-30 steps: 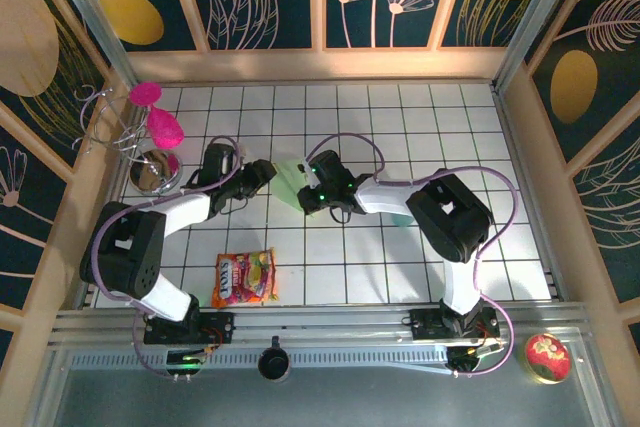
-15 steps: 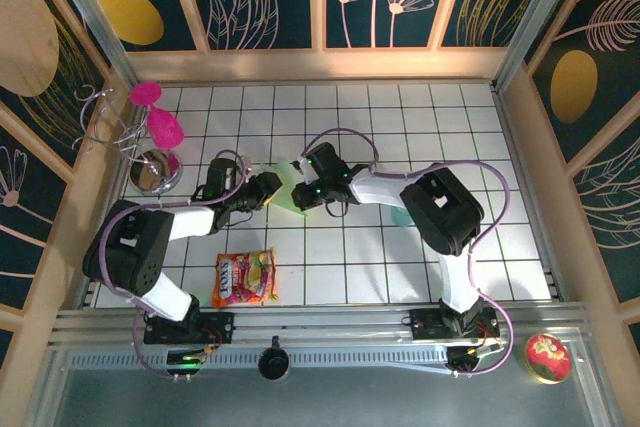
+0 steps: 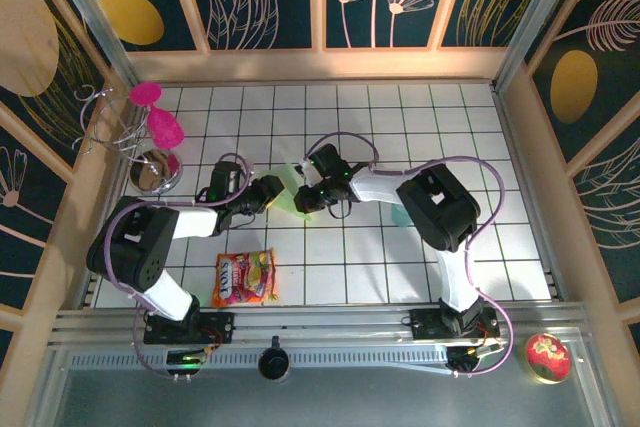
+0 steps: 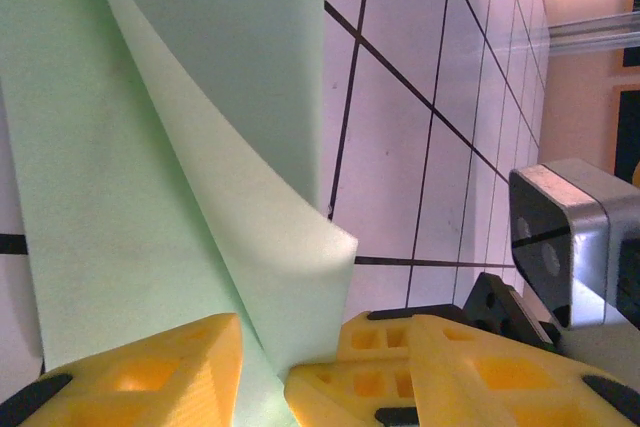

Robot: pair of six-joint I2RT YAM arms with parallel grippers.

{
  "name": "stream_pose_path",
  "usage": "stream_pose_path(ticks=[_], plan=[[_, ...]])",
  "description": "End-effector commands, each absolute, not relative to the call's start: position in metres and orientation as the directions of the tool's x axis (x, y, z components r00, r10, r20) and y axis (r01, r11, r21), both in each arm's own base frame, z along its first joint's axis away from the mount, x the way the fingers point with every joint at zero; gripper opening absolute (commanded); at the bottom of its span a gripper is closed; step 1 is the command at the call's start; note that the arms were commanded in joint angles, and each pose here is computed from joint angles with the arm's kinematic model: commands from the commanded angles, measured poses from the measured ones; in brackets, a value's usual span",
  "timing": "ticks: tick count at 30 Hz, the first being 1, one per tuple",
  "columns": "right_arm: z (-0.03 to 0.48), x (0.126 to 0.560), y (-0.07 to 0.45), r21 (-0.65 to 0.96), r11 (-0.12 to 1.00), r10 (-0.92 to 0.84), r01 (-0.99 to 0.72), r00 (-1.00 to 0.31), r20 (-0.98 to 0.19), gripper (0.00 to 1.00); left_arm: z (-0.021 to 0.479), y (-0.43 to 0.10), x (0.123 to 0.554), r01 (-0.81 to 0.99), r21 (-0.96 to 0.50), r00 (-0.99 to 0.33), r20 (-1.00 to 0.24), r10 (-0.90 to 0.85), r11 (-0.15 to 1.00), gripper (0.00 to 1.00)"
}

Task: Fold a paper plane with a square sheet of paper (pick it up from the middle)
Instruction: Fourth fold the wing at the center of the table.

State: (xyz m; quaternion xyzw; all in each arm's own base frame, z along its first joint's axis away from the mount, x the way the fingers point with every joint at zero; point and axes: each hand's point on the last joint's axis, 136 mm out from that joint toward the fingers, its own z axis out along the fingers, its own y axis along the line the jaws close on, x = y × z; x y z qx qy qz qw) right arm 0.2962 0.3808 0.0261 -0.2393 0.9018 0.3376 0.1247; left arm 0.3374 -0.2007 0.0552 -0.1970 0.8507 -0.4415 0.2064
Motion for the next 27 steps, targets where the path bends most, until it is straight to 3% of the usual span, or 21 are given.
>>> stream_pose_path(ticks=[1,27], plan=[[0.028,0.297,0.382,0.609,0.637,-0.324,-0.473,-0.881,-0.346,0.0,0.058,-0.201,0.339,-0.136,-0.842,-0.827,-0.194,-0.527,0.523,0.48],[0.046,0.295,0.36,0.83,0.479,-0.164,-0.287,-0.958,-0.237,0.0,0.058,-0.229,0.344,-0.051,-0.812,-0.879,-0.24,-0.412,0.582,0.49]])
